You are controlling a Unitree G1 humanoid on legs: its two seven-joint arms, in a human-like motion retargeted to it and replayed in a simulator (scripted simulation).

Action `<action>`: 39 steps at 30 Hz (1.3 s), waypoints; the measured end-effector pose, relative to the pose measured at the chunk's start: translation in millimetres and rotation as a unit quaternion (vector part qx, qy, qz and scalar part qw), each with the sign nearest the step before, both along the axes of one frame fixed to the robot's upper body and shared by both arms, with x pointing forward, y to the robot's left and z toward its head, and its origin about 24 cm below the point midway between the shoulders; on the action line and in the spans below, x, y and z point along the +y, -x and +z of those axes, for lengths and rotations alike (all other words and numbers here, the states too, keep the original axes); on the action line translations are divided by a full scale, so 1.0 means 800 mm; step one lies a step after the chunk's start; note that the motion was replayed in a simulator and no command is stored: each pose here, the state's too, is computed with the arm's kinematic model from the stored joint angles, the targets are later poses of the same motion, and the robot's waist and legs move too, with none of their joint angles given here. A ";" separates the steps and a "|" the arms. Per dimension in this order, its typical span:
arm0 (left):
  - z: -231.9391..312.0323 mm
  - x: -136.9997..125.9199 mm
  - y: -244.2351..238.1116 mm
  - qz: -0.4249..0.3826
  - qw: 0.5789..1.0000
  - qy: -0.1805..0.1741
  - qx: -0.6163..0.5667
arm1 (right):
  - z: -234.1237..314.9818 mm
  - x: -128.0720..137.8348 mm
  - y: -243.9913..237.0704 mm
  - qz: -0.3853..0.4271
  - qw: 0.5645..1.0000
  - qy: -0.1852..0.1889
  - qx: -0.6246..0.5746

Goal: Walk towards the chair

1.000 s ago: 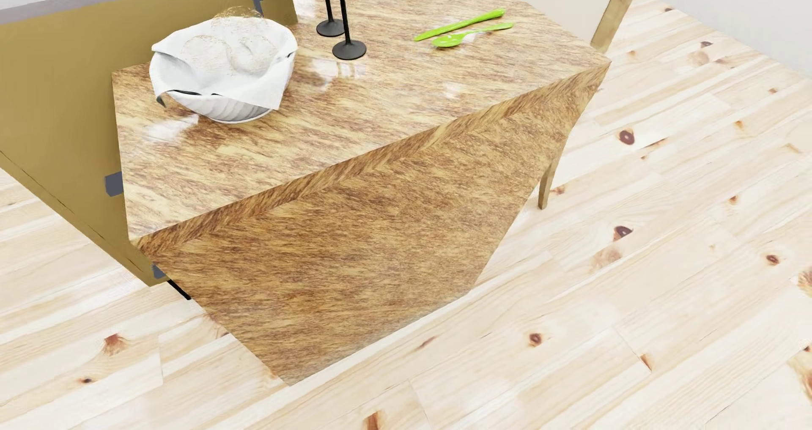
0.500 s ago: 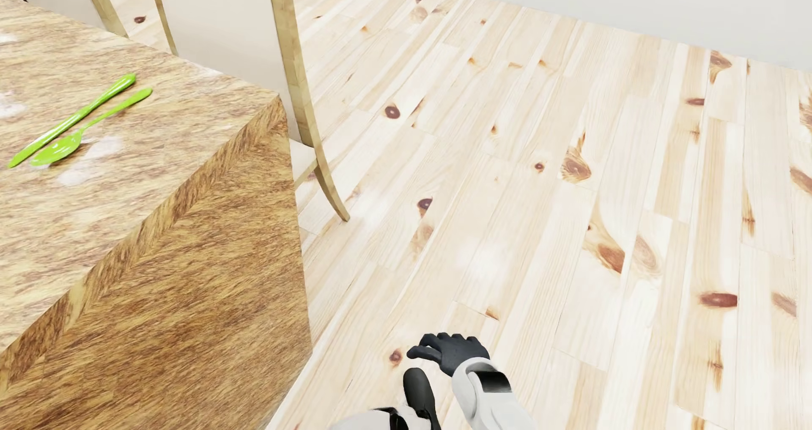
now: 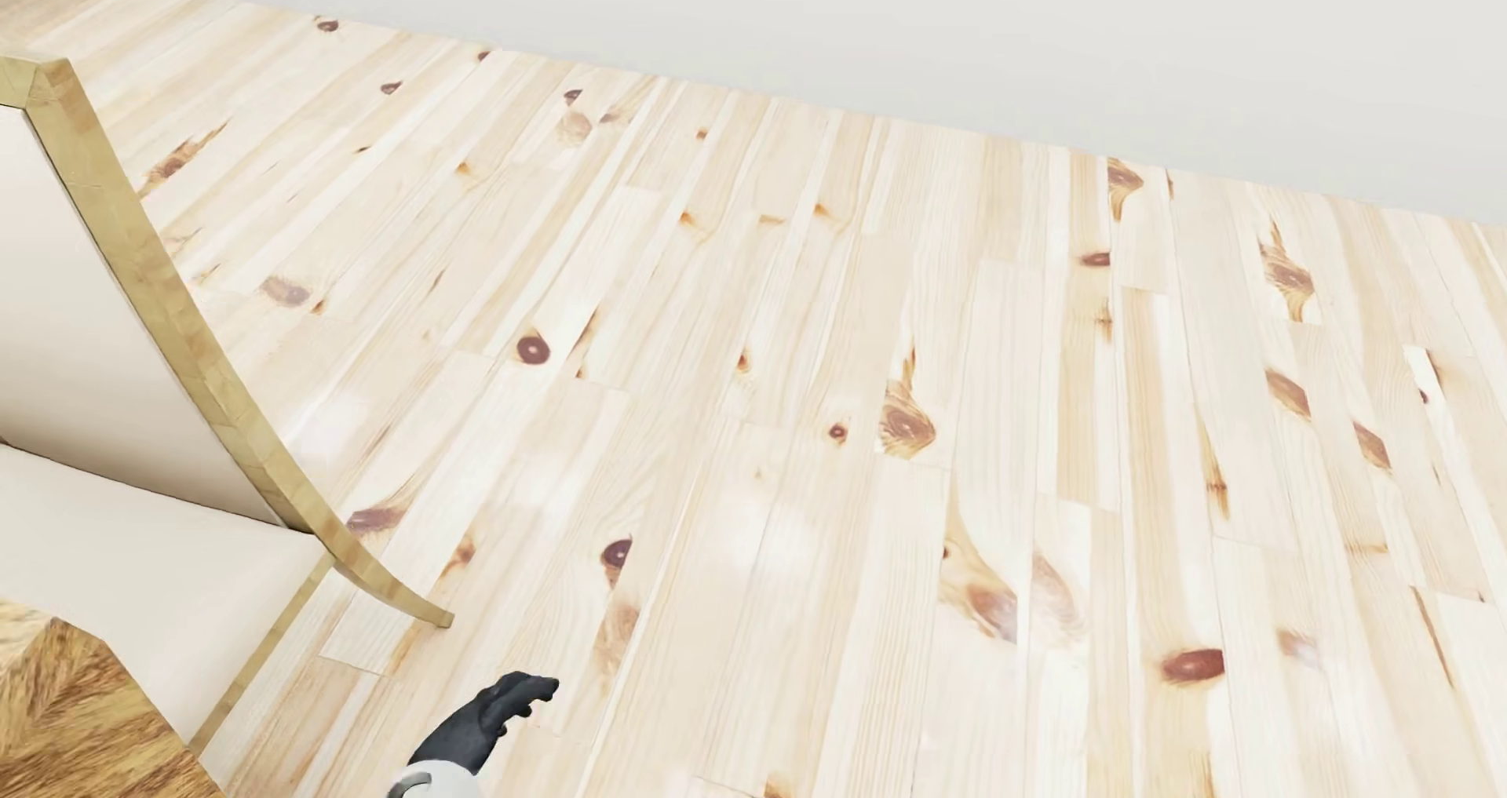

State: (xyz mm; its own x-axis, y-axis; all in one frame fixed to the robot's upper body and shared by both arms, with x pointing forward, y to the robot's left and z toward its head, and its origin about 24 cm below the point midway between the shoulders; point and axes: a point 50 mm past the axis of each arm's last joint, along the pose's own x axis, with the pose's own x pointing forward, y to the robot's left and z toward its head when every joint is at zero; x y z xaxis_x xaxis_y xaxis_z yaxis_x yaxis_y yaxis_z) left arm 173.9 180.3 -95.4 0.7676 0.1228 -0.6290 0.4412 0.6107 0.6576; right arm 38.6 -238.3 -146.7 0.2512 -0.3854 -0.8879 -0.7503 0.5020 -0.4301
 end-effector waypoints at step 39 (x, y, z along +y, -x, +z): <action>-0.006 0.015 0.073 0.054 0.996 -0.067 0.023 | 0.059 0.075 -0.187 0.182 0.953 -0.007 -0.241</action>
State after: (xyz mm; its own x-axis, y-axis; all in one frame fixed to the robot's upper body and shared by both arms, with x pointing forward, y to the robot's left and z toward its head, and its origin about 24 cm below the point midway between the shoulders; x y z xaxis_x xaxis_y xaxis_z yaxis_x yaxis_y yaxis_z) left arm 115.6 192.6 -100.2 0.7160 0.2886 -0.6357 0.4086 0.5650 0.7168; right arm 188.2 -178.2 -99.8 0.7462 -0.1839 -0.6399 -0.5928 0.2539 -0.7643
